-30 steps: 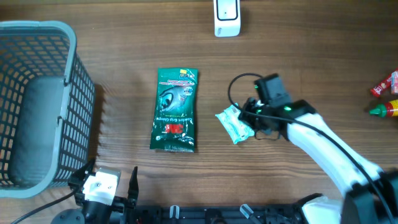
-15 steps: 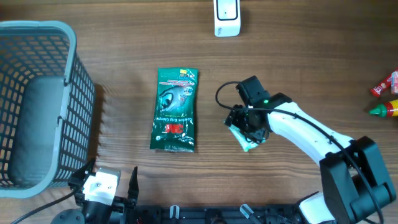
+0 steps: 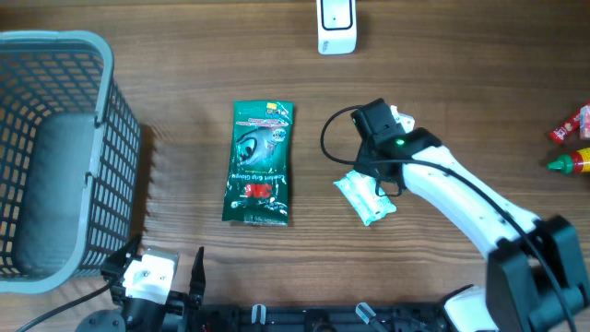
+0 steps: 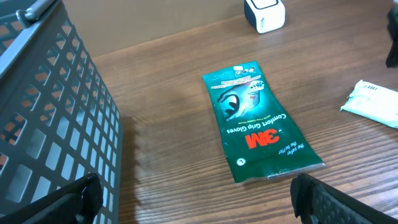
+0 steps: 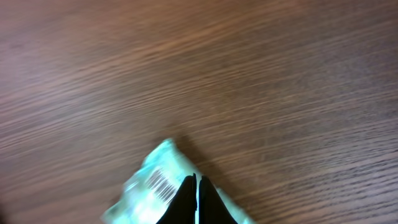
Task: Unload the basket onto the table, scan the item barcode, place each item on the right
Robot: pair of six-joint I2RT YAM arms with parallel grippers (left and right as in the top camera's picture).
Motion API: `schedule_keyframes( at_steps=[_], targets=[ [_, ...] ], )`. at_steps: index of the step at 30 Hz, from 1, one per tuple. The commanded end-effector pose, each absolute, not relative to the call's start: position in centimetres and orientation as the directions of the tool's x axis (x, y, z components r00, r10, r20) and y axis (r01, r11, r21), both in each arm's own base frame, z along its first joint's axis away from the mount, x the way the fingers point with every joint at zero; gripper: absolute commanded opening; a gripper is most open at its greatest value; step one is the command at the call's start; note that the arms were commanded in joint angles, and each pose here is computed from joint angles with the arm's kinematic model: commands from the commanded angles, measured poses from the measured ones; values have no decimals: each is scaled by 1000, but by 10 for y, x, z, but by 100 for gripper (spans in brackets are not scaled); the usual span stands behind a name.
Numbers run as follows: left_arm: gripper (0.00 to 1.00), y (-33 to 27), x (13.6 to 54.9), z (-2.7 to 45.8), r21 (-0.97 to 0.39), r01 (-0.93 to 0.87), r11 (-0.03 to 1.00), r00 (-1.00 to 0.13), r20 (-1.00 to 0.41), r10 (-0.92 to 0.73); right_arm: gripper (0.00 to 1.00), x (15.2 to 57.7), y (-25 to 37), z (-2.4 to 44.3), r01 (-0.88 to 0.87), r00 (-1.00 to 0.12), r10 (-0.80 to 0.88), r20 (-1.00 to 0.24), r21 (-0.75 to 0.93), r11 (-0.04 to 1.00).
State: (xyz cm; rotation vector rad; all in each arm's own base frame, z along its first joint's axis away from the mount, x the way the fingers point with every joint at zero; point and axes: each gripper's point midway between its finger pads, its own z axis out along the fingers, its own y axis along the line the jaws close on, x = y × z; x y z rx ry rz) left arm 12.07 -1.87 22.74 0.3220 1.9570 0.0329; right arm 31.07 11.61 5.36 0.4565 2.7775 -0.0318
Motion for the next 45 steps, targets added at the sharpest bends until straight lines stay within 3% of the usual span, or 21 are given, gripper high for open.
schedule_keyframes(
  at_steps=[1, 3, 5, 7, 9, 11, 14, 16, 20, 22, 28, 30, 33, 34, 37, 39, 42, 45],
  targets=[
    [100, -20, 120, 230, 176, 217, 960, -349, -905, 245, 4, 306, 111, 14, 298, -928, 276, -251, -53, 953],
    [100, -20, 120, 230, 176, 217, 960, -349, -905, 245, 5, 314, 149, 11, 70, -971, 89, -224, 91, 993],
    [100, -20, 120, 230, 176, 217, 960, -349, -905, 245, 6, 319, 187, 19, -135, -965, -70, -251, 251, 958],
    [100, -20, 120, 230, 176, 217, 960, -349, -905, 245, 6, 296, 227, 32, -380, -921, -288, -263, 438, 815],
    [100, -20, 120, 230, 176, 217, 960, -349, -905, 245, 6, 280, 243, 42, -492, -871, -395, -294, 511, 705],
    [100, -20, 120, 230, 176, 217, 960, -349, -904, 245, 4, 290, 226, 40, -390, -918, -309, -248, 433, 813],
    [100, -20, 120, 230, 176, 217, 960, -349, -905, 245, 5, 324, 171, 62, -30, -949, 37, -312, 206, 978],
    [100, -20, 120, 230, 176, 217, 960, -349, -904, 245, 4, 327, 125, 75, 211, -899, 226, -375, 81, 974],
    [100, -20, 120, 230, 176, 217, 960, -349, -904, 245, 4, 331, 90, 56, 301, -887, 277, -369, -9, 954],
    [100, -20, 120, 230, 176, 217, 960, -349, -904, 245, 4, 327, 88, 32, 290, -917, 275, -289, -9, 957],
    [100, -20, 120, 230, 176, 217, 960, -349, -904, 245, 4, 320, 146, 5, -45, -987, -10, -163, 214, 976],
    [100, -20, 120, 230, 176, 217, 960, -349, -904, 245, 5, 309, 175, 9, -247, -965, -197, -172, 351, 903],
    [100, -20, 120, 230, 176, 217, 960, -349, -905, 245, 4, 292, 214, 30, -485, -874, -399, -277, 521, 702],
    [100, -20, 120, 230, 176, 217, 960, -349, -904, 245, 4, 283, 224, 38, -527, -848, -434, -305, 575, 626],
    [100, -20, 120, 230, 176, 217, 960, -349, -905, 245, 4, 266, 226, 42, -561, -817, -493, -298, 608, 562],
    [100, -20, 120, 230, 176, 217, 960, -349, -904, 245, 4, 263, 221, 47, -535, -831, -496, -252, 605, 590],
    [100, -20, 120, 230, 176, 217, 960, -349, -905, 245, 5, 289, 210, 73, -391, -919, -351, -180, 528, 754],
    [100, -20, 120, 230, 176, 217, 960, -349, -904, 245, 4, 309, 169, 109, -96, -986, -44, -162, 332, 938]
  ],
)
